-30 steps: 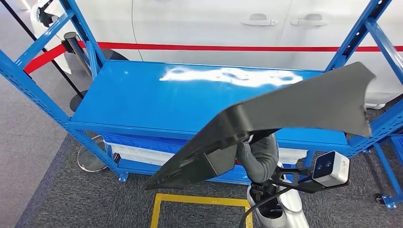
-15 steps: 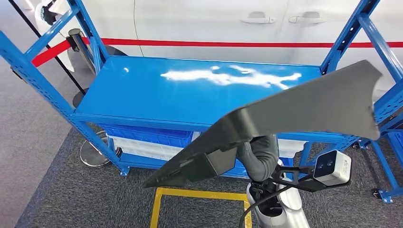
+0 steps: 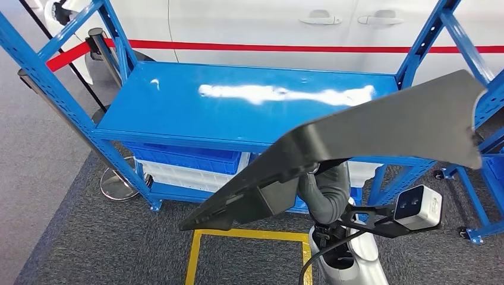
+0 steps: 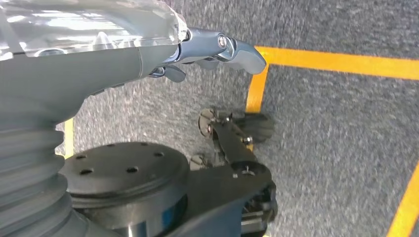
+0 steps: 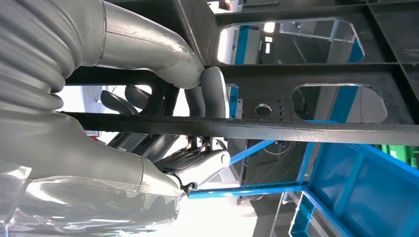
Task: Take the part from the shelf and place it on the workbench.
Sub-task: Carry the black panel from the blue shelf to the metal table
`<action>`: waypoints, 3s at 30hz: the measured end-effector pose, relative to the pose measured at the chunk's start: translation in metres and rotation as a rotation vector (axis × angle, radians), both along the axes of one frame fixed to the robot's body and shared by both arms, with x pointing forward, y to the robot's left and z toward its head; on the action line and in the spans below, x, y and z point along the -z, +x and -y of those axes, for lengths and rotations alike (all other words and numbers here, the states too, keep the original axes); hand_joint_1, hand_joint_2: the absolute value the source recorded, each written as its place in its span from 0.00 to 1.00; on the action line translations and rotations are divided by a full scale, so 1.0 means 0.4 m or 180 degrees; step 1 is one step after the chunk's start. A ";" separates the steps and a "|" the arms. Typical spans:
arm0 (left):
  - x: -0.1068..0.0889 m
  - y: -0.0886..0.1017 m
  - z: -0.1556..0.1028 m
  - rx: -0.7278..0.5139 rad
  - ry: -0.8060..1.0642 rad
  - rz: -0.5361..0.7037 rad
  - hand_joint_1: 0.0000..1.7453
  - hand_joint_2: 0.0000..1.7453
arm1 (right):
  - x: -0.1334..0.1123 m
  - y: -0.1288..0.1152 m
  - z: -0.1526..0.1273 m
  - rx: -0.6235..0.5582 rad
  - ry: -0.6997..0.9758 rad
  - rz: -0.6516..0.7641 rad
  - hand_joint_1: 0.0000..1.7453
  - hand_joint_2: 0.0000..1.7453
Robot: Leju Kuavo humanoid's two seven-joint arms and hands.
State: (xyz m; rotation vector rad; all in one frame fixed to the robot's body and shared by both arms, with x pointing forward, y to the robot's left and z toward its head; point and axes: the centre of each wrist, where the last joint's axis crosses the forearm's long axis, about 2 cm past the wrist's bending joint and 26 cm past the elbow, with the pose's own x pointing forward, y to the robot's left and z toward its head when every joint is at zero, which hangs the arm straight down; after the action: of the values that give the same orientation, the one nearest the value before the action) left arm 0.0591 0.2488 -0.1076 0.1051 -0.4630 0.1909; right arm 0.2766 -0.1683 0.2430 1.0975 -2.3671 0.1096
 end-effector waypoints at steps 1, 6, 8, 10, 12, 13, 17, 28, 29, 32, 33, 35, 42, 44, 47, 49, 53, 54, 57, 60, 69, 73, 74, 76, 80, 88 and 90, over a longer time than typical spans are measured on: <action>0.000 0.000 -0.001 0.0006 0.0004 0.0002 0.00 1.00 | 0.002 -0.001 0.001 0.0011 0.0007 -0.0009 1.00 1.00; 0.001 -0.002 -0.006 0.0035 0.0023 0.0005 0.00 1.00 | 0.023 -0.014 0.005 0.0070 0.0048 -0.0063 1.00 1.00; 0.001 -0.005 -0.009 0.0046 0.0032 -0.0004 0.00 1.00 | 0.035 -0.020 0.007 0.0090 0.0062 -0.0088 1.00 1.00; 0.002 -0.005 -0.015 0.0060 0.0047 -0.0009 0.00 1.00 | 0.042 -0.024 0.010 0.0112 0.0071 -0.0102 1.00 1.00; 0.002 -0.001 -0.022 0.0073 0.0066 -0.0003 0.00 1.00 | 0.044 -0.027 0.012 0.0133 0.0073 -0.0106 1.00 1.00; 0.002 0.000 -0.024 0.0077 0.0073 0.0000 0.00 1.00 | 0.045 -0.028 0.013 0.0141 0.0074 -0.0106 1.00 1.00; 0.002 -0.002 -0.028 0.0083 0.0082 -0.0006 0.00 1.00 | 0.051 -0.032 0.018 0.0176 0.0089 -0.0111 1.00 1.00; 0.003 -0.003 -0.032 0.0087 0.0121 -0.0014 0.00 1.00 | 0.064 -0.038 0.035 0.0229 0.0095 -0.0153 1.00 1.00; 0.003 -0.002 -0.033 0.0083 0.0129 -0.0015 0.00 1.00 | 0.063 -0.038 0.035 0.0227 0.0096 -0.0149 1.00 1.00; 0.003 -0.002 -0.038 0.0076 0.0152 -0.0016 0.00 1.00 | 0.062 -0.037 0.035 0.0222 0.0094 -0.0148 1.00 1.00; 0.003 -0.002 -0.040 0.0076 0.0156 -0.0014 0.00 1.00 | 0.061 -0.037 0.034 0.0221 0.0096 -0.0148 1.00 1.00; 0.003 -0.003 -0.042 0.0078 0.0157 -0.0013 0.00 1.00 | 0.060 -0.036 0.032 0.0223 0.0100 -0.0147 1.00 1.00; 0.003 0.000 -0.049 0.0092 0.0171 0.0000 0.00 1.00 | 0.065 -0.036 0.031 0.0276 0.0059 -0.0160 1.00 1.00; 0.003 0.003 -0.050 0.0105 0.0173 0.0015 0.00 1.00 | 0.065 -0.036 0.032 0.0298 0.0049 -0.0155 1.00 1.00; 0.003 0.002 -0.050 0.0116 0.0155 0.0030 0.00 1.00 | 0.063 -0.036 0.033 0.0331 0.0022 -0.0153 1.00 1.00; 0.002 0.005 -0.050 0.0121 0.0143 0.0060 0.00 1.00 | 0.061 -0.036 0.034 0.0354 -0.0007 -0.0142 1.00 1.00; 0.002 0.006 -0.050 0.0137 0.0112 0.0116 0.00 1.00 | 0.061 -0.036 0.034 0.0406 -0.0050 -0.0153 1.00 1.00; 0.002 0.006 -0.050 0.0142 0.0102 0.0129 0.00 1.00 | 0.061 -0.036 0.034 0.0418 -0.0058 -0.0163 1.00 1.00; 0.002 0.008 -0.049 0.0158 0.0083 0.0158 0.00 1.00 | 0.058 -0.036 0.035 0.0450 -0.0073 -0.0167 1.00 1.00; 0.002 0.010 -0.049 0.0161 0.0070 0.0168 0.00 1.00 | 0.053 -0.039 0.035 0.0472 -0.0058 -0.0149 1.00 1.00; 0.003 0.004 -0.049 0.0154 0.0078 0.0150 0.00 1.00 | 0.053 -0.046 0.035 0.0461 -0.0040 -0.0147 1.00 1.00; 0.003 0.004 -0.050 0.0154 0.0079 0.0152 0.00 1.00 | 0.051 -0.047 0.035 0.0446 -0.0032 -0.0136 1.00 1.00; 0.003 0.004 -0.049 0.0156 0.0078 0.0153 0.00 1.00 | 0.050 -0.047 0.035 0.0443 -0.0029 -0.0129 1.00 1.00; 0.003 0.004 -0.048 0.0161 0.0076 0.0153 0.00 1.00 | 0.048 -0.049 0.036 0.0439 -0.0025 -0.0117 1.00 1.00; 0.002 0.005 -0.041 0.0178 0.0056 0.0159 0.00 1.00 | 0.040 -0.053 0.038 0.0440 -0.0012 -0.0079 1.00 1.00; 0.002 0.002 -0.035 0.0180 0.0047 0.0148 0.00 1.00 | 0.046 -0.059 0.040 0.0422 -0.0009 -0.0103 1.00 1.00; 0.002 0.002 -0.035 0.0176 0.0052 0.0144 0.00 1.00 | 0.045 -0.059 0.040 0.0408 -0.0010 -0.0097 1.00 1.00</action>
State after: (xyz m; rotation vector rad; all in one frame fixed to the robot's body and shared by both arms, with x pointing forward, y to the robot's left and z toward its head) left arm 0.0598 0.2627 -0.1085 0.1039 -0.5121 0.1355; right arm 0.2531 -0.1842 0.2248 0.9366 -2.4016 0.0505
